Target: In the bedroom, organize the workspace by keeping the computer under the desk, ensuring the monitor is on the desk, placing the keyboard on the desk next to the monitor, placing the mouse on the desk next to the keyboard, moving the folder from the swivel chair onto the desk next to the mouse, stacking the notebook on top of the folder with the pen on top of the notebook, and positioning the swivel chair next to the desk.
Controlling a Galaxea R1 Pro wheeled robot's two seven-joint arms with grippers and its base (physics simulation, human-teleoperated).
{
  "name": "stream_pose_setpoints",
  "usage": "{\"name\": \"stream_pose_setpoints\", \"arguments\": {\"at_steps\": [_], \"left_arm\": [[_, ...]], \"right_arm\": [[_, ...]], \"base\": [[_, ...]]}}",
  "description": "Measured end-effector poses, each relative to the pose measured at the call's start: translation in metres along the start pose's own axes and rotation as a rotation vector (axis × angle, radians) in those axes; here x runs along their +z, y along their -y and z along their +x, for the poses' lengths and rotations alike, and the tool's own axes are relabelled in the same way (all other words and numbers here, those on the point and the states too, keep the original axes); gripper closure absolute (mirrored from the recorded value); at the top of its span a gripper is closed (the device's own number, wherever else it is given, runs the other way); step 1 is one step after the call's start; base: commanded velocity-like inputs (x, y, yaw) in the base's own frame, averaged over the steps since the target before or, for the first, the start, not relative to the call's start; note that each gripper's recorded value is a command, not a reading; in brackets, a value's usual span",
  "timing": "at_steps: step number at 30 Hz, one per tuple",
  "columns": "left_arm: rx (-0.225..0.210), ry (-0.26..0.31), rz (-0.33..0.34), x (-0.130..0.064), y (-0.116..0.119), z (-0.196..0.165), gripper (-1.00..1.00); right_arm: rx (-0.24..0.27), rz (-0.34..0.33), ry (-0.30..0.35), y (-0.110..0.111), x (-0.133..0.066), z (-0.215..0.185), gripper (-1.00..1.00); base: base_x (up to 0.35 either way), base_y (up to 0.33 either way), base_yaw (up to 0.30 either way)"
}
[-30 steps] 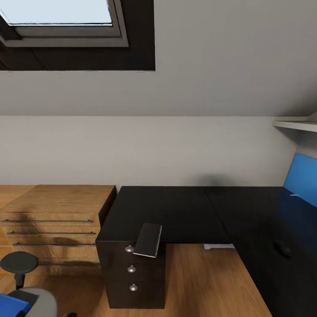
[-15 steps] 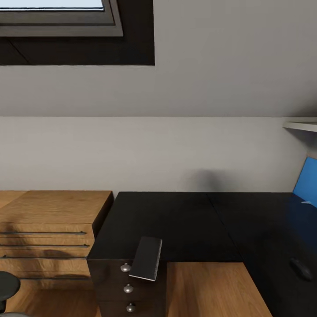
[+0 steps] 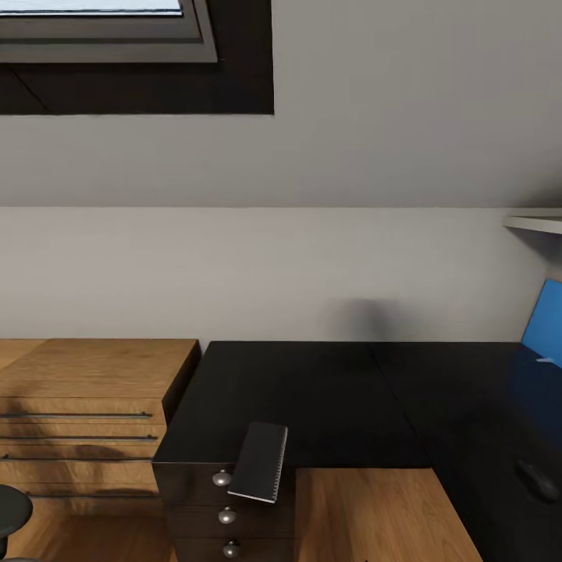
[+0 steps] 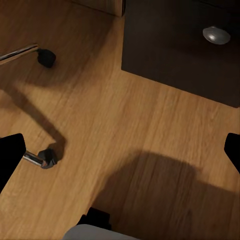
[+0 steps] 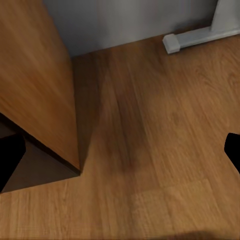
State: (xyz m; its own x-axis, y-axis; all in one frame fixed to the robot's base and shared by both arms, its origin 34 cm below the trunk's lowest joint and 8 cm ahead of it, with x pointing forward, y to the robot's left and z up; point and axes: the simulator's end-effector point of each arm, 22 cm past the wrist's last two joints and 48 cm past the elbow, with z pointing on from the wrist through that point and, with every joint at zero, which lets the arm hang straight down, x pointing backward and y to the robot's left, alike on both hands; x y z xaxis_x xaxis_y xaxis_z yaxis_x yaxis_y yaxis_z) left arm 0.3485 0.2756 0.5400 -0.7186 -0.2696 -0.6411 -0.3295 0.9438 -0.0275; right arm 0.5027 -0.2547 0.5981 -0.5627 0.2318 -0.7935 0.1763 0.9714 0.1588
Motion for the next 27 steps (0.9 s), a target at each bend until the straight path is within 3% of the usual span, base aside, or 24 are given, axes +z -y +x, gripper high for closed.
{"name": "stream_pose_setpoints", "arguments": {"at_steps": [10,17,21,26,27], "left_arm": [[0.000,0.000,0.000,0.000,0.000,0.000,-1.00],[0.000,0.000,0.000,0.000,0.000,0.000,-1.00],[0.000,0.000,0.000,0.000,0.000,0.000,-1.00],[0.000,0.000,0.000,0.000,0.000,0.000,-1.00],[-0.001,0.000,0.000,0.000,0.000,0.000,-1.00]], "right_arm": [[0.002,-0.021,-0.129,0.008,0.024,-0.039,-1.00],[-0.019,-0.004,-0.149,0.023,0.030,-0.132,-1.00],[-0.015,0.060,-0.088,0.034,0.011,-0.224,-1.00],[-0.009,0.127,-0.031,0.051,-0.022,-0.290,-1.00],[-0.021,0.154,-0.028,0.065,-0.032,-0.304,-1.00]], "base": [[0.000,0.000,0.000],[0.000,0.000,0.000],[0.000,0.000,0.000],[0.000,0.000,0.000],[0.000,0.000,0.000]]}}
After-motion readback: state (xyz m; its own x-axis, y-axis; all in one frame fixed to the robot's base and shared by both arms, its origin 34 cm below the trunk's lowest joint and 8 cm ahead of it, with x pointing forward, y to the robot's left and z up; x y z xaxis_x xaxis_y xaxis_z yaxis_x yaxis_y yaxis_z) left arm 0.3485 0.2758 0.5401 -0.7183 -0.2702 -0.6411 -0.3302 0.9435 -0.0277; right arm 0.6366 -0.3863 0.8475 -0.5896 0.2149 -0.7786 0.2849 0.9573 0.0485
